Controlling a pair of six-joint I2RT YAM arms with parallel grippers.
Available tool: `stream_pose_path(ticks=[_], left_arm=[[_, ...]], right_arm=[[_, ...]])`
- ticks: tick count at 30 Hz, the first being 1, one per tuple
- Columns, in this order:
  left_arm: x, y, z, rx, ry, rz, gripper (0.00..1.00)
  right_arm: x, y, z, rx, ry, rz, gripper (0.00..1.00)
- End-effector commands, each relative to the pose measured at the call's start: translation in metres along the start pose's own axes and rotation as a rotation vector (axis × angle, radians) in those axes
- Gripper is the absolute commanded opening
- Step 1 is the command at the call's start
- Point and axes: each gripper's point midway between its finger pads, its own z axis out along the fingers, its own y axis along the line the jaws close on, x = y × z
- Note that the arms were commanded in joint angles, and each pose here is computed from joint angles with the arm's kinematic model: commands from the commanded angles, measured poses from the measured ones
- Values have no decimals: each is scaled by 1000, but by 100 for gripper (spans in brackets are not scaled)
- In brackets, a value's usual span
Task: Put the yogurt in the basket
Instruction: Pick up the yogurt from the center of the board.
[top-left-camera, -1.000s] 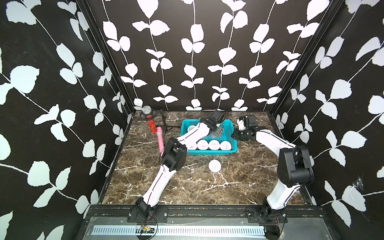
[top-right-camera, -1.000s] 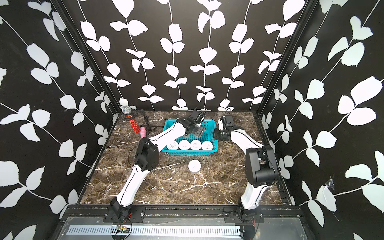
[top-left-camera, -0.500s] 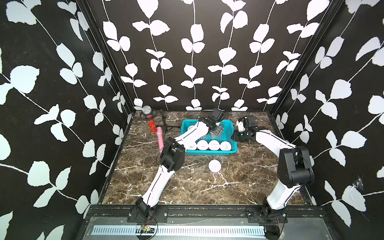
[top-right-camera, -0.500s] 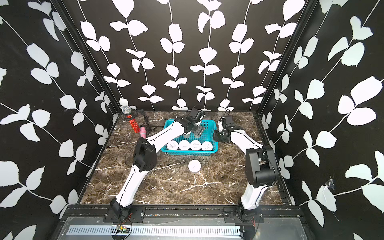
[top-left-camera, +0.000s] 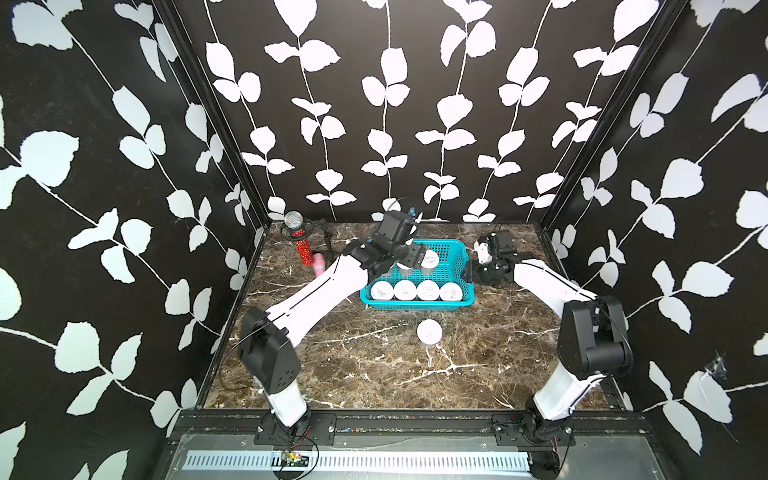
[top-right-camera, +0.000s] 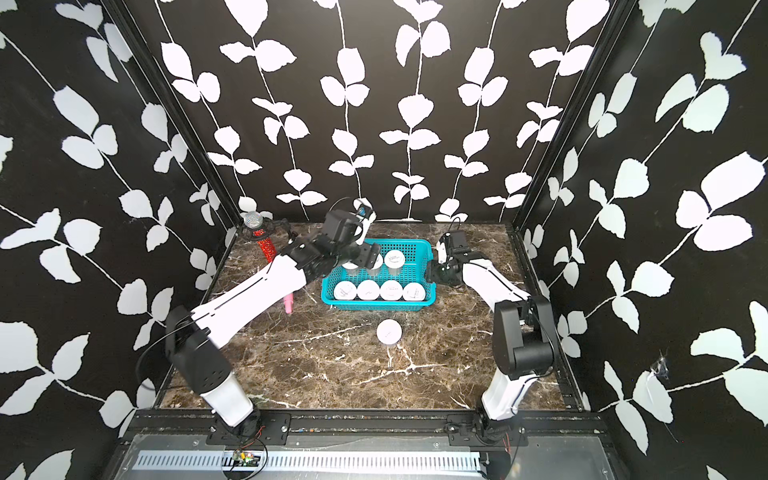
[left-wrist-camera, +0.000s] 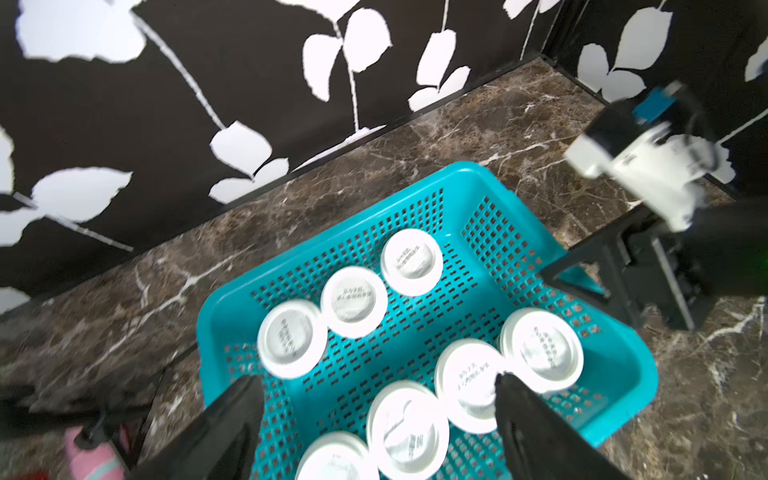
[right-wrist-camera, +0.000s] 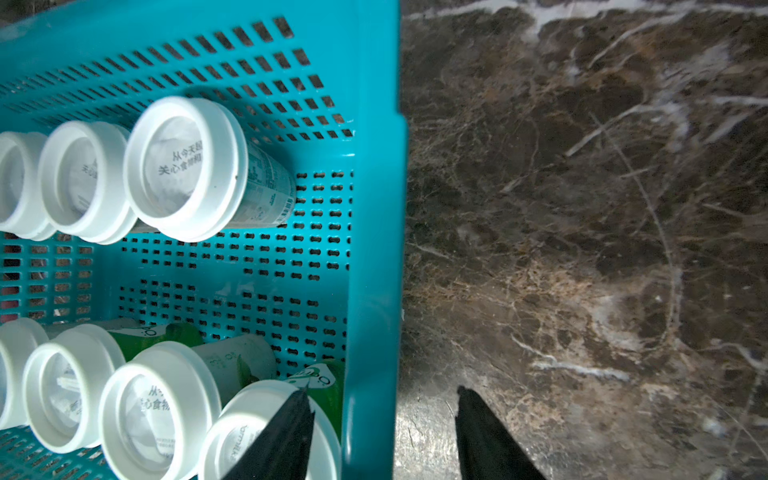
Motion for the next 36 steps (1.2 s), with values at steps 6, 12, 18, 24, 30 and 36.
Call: stream_pose_path(ticks=[6, 12, 18, 24, 30, 36], left_arm=[[62, 25, -25, -60, 61, -112, 88], [99, 51, -40, -129, 75, -198, 88], [124, 61, -49, -162, 95, -236, 88], [138, 69, -60, -191, 98, -258, 88], [143, 72, -64, -207, 93, -267, 88], [142, 72, -63, -208, 88, -270, 88]], right_arm=[[-13, 4, -32, 37, -95, -83, 64], [-6, 11, -57, 23, -134, -121, 67], [17, 29, -73, -2, -120, -201, 71], [47, 57, -83, -36, -86, -327, 73], [86, 91, -85, -108, -26, -460, 75], [130, 114, -76, -177, 96, -573, 77]])
